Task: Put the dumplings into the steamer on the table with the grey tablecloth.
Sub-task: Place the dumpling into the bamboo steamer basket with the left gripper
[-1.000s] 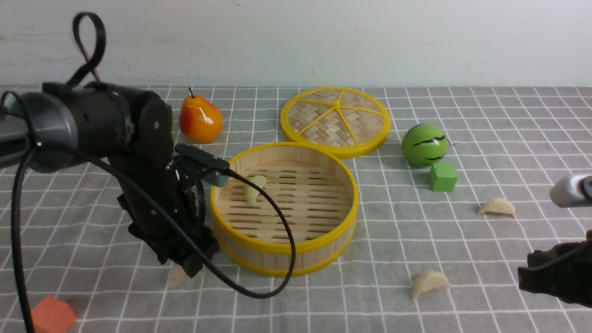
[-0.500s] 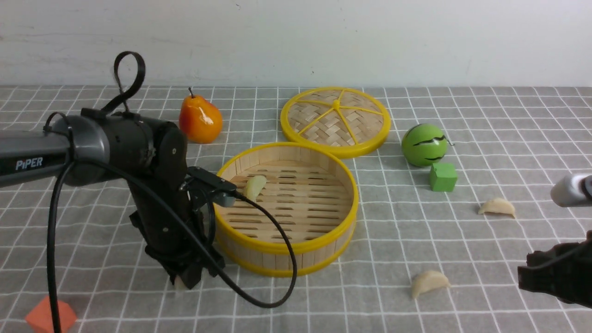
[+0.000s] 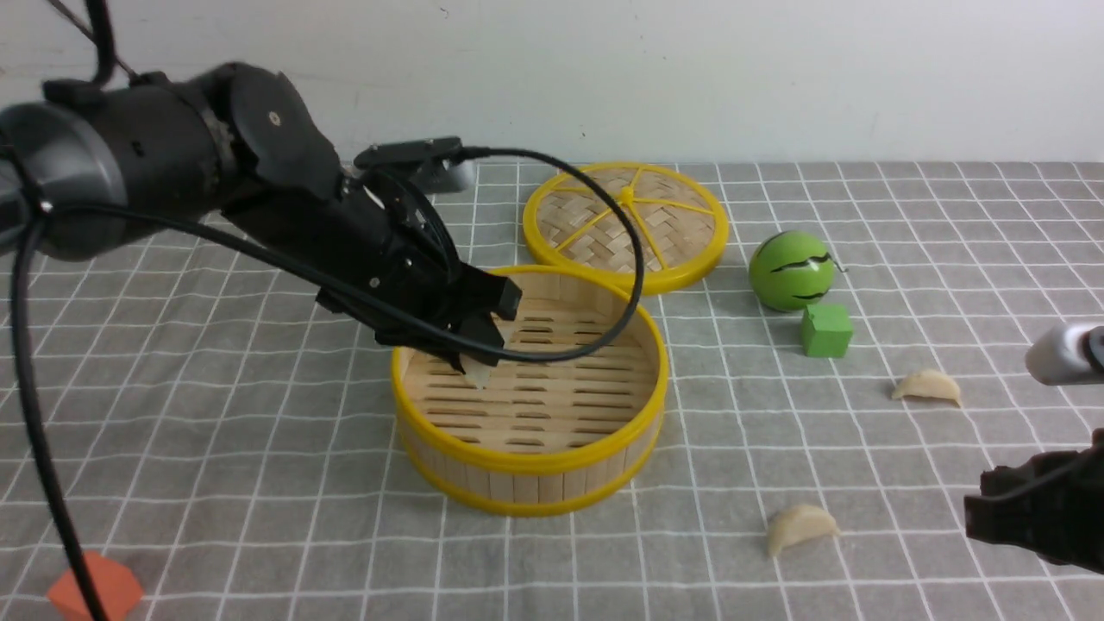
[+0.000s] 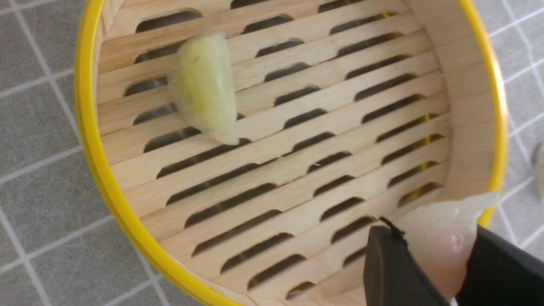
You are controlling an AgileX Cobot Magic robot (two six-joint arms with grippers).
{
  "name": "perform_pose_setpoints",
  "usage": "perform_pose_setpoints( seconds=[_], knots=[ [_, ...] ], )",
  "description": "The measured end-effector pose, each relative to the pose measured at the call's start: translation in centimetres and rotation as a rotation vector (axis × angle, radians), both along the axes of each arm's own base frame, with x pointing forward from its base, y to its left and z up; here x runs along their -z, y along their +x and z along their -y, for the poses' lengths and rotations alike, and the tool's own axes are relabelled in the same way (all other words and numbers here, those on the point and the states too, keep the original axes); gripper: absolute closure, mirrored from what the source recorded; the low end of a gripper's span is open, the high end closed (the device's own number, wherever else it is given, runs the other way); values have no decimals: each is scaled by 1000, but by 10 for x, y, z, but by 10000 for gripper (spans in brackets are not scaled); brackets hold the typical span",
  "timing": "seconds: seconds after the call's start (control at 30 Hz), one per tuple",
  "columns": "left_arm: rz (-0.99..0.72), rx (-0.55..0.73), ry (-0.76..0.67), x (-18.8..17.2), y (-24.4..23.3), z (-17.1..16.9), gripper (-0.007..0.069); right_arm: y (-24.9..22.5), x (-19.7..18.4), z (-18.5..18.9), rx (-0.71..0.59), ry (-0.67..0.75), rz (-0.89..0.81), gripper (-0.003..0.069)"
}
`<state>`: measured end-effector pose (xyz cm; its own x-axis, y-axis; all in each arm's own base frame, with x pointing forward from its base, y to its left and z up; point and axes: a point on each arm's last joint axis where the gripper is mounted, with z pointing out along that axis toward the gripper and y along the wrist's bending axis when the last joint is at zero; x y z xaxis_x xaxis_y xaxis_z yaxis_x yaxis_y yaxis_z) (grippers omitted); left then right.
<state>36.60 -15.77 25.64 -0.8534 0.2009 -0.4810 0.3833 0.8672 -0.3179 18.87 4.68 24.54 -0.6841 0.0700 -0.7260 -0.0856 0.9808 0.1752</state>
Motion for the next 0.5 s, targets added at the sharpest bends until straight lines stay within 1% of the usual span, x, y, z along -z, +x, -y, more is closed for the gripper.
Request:
perform_pose_setpoints(
  seconds=[0.03, 0.07, 0.13, 0.23, 0.3, 0.37, 0.43, 0.5],
  knots=[
    [-27, -3, 12, 15, 5, 1, 446, 0, 1, 0, -1, -3, -9, 618],
    [-40, -2, 19, 23, 8, 2, 445, 0, 2, 0, -5, -9, -12, 617],
    [-51, -4, 27, 30, 10, 3, 429, 1, 2, 0, -13, -18, -12, 616],
    [-52, 4, 52, 37, 12, 2, 319, 2, 6, -1, -42, -54, -31, 601],
    [-47, 10, 68, 38, 13, 1, 244, 2, 7, -1, -47, -63, -51, 578],
    [-42, 18, 85, 39, 13, 0, 186, 3, 5, -1, -49, -70, -78, 536],
    [-46, 24, 92, 38, 12, -1, 166, 5, 0, -1, -52, -75, -85, 493],
    [-65, 24, 91, 31, 10, -1, 163, 9, -12, -2, -57, -88, -93, 417]
  ],
)
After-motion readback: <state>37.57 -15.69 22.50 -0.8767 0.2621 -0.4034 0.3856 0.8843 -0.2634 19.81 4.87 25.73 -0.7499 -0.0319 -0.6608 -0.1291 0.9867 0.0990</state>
